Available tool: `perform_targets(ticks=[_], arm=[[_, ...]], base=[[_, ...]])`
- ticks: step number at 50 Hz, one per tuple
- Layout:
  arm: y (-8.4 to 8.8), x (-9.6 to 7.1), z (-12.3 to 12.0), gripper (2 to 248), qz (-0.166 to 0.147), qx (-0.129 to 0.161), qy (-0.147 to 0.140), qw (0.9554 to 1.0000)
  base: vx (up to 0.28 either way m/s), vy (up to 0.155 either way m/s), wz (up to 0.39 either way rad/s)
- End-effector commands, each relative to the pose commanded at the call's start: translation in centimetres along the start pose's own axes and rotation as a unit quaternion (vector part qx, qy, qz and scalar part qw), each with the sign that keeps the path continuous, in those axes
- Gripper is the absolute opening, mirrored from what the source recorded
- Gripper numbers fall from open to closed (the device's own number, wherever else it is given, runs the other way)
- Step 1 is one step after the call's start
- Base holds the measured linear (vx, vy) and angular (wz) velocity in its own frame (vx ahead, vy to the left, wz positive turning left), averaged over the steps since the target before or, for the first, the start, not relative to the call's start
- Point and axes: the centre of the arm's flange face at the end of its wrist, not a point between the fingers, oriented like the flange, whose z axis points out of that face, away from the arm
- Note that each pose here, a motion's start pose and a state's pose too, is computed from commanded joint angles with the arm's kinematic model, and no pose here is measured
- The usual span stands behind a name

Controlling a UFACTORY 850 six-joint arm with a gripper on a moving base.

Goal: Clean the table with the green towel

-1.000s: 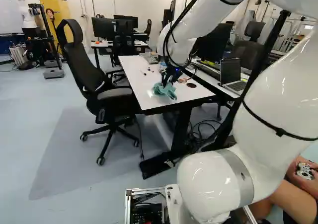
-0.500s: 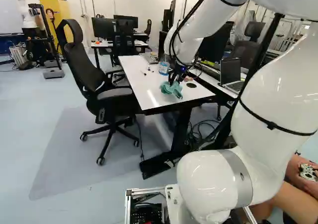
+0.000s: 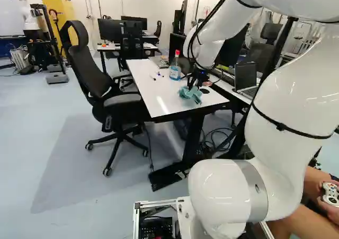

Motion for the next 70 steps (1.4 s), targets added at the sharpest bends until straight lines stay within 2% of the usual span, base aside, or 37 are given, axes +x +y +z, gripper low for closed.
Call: perform_targets(ticks=[37,70], arm=[[6.4,1.4,0.7,50,0.056,-0.031,0.003,0.9979],[11.1,5.6,3.1,50,0.088,-0.050,0.011,0.9948]], base=[[0.000,0.000,0.000],[0.000,0.000,0.000]])
